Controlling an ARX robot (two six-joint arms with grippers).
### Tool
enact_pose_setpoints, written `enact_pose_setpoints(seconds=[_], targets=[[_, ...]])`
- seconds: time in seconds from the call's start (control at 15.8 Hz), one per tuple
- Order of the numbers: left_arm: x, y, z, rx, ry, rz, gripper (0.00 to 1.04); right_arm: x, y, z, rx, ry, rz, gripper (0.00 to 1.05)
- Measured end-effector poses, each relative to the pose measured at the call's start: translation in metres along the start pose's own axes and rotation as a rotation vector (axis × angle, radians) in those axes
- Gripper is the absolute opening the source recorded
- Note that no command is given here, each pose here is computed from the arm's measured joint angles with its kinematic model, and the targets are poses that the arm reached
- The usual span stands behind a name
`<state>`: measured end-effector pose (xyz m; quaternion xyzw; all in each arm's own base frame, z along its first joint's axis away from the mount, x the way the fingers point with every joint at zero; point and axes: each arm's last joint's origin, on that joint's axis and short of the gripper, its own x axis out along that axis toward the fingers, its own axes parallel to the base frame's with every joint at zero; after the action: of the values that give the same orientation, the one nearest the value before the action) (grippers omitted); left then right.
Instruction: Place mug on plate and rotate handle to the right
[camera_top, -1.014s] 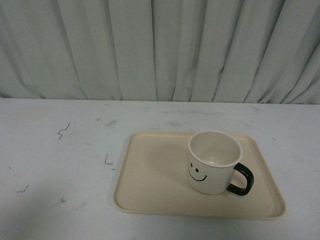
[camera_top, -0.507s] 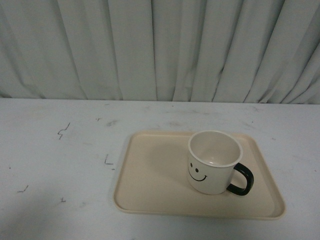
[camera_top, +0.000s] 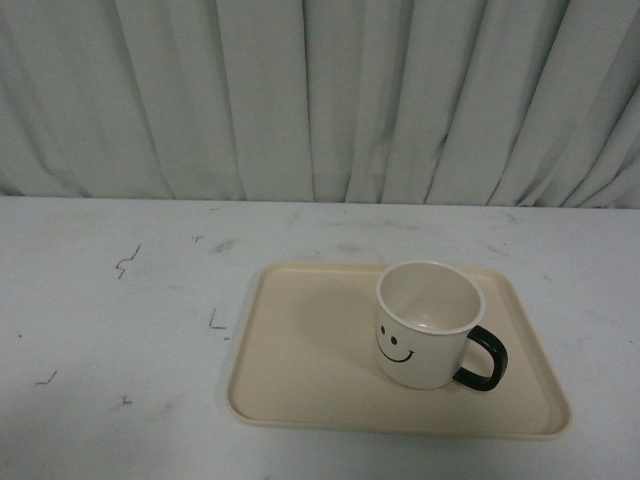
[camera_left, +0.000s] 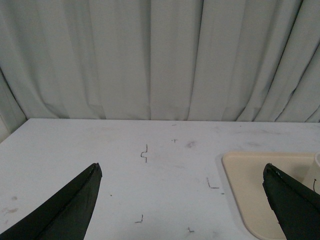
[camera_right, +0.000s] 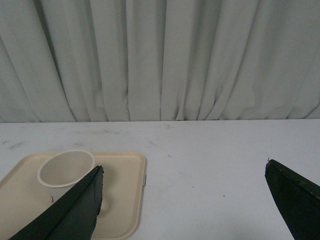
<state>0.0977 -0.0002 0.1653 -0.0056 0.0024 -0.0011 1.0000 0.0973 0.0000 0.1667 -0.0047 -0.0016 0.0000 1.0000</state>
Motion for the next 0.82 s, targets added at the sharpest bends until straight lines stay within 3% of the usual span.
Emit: enact_pose_setpoints(seconds=[0.82], targets=[[0.0000,0.0000,0.0000,0.000,0.000,0.000,0.98,0.0000,0.0000,0.0000,0.000,0.000,0.000,0.98]])
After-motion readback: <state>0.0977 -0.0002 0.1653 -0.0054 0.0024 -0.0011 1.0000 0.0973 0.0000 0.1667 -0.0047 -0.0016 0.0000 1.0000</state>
